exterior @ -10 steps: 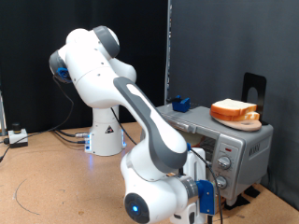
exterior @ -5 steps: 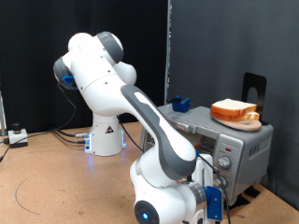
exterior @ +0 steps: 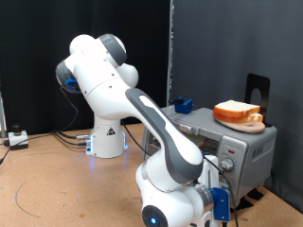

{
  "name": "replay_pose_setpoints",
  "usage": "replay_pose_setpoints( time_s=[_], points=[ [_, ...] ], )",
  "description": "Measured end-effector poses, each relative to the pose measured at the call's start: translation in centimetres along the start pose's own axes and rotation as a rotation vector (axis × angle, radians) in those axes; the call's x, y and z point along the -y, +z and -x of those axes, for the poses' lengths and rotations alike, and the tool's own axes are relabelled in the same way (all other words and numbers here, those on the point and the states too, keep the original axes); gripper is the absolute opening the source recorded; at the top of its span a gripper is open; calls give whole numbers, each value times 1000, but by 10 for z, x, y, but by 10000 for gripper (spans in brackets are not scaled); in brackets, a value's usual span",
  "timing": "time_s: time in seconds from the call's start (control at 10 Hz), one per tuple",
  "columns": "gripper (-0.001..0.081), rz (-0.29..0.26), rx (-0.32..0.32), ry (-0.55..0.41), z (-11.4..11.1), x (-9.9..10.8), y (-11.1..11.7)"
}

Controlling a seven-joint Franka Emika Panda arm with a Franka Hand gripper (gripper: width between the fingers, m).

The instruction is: Make a piece of toast with the oven

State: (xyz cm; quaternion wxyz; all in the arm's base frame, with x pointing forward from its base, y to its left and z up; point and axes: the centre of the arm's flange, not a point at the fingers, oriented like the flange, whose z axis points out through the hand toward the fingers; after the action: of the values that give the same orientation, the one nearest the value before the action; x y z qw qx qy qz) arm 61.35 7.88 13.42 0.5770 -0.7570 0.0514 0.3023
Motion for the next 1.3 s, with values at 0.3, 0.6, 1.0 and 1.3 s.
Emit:
replay_pose_setpoints(
  time_s=[0.3, 0.6, 1.0, 1.3],
  points=[
    [402, -3, 4, -4, 0, 3, 2],
    [219, -4, 0, 14, 0, 0, 2],
    [98, 16, -60, -251, 7, 3, 2],
    [98, 20, -135, -404, 17, 2, 3]
  ],
)
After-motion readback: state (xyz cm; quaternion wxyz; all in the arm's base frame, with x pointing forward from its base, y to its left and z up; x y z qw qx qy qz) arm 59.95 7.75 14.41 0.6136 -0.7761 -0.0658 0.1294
